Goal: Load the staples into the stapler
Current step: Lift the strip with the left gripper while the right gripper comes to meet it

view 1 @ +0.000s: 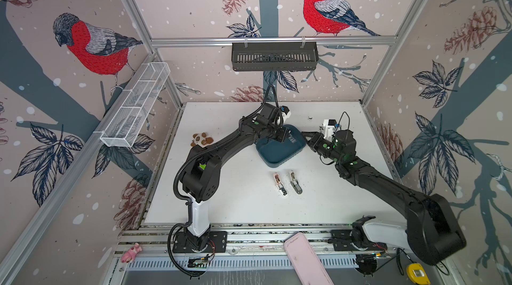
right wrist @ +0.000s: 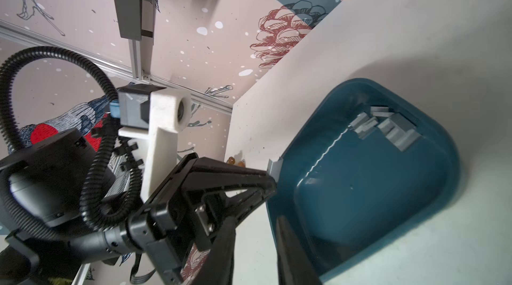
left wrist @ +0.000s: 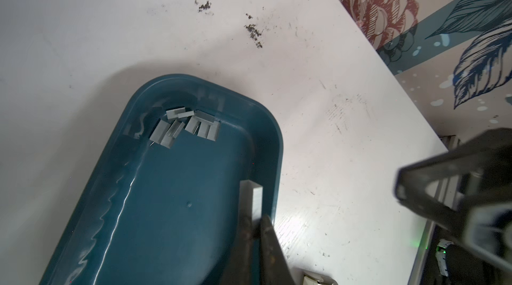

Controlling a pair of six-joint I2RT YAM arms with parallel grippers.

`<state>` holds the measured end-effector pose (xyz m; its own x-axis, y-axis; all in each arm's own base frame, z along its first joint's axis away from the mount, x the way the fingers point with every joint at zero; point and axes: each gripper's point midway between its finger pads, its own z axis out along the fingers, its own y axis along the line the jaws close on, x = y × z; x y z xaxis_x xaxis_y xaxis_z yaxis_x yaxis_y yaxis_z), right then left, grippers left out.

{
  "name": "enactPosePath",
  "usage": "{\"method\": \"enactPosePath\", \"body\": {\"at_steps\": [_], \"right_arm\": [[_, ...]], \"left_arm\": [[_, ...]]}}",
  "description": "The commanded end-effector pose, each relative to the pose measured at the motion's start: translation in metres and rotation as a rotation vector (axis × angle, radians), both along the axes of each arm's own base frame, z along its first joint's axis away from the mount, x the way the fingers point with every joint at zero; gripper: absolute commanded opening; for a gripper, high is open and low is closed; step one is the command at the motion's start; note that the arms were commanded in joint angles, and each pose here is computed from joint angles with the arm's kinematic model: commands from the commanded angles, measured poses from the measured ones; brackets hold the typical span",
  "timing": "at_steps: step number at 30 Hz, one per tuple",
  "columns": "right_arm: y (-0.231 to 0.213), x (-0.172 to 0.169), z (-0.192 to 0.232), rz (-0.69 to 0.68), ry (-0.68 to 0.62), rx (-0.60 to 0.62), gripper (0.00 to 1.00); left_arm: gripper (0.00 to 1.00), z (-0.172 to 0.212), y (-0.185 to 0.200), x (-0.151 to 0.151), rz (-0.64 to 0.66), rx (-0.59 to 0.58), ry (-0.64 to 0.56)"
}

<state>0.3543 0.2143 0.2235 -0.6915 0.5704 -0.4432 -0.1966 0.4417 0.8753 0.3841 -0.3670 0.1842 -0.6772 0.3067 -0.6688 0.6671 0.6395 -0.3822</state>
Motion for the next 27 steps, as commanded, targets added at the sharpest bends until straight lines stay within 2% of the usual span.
{"method": "enactPosePath", "body": {"at_steps": [1,12,27], "right_arm": [[0.013,0.009,0.028,0.046,-0.073,0.08,0.28],[0.022,0.013,0.035,0.092,-0.127,0.12,0.3],[0.028,0.015,0.033,0.101,-0.123,0.129,0.32]], "left_arm": [[0.09,0.024,-0.006,-0.004,-0.021,-0.078,-0.013],[0.09,0.061,-0.007,-0.017,-0.067,-0.163,-0.012],[0.09,0.069,-0.008,-0.022,-0.086,-0.202,0.006]]}}
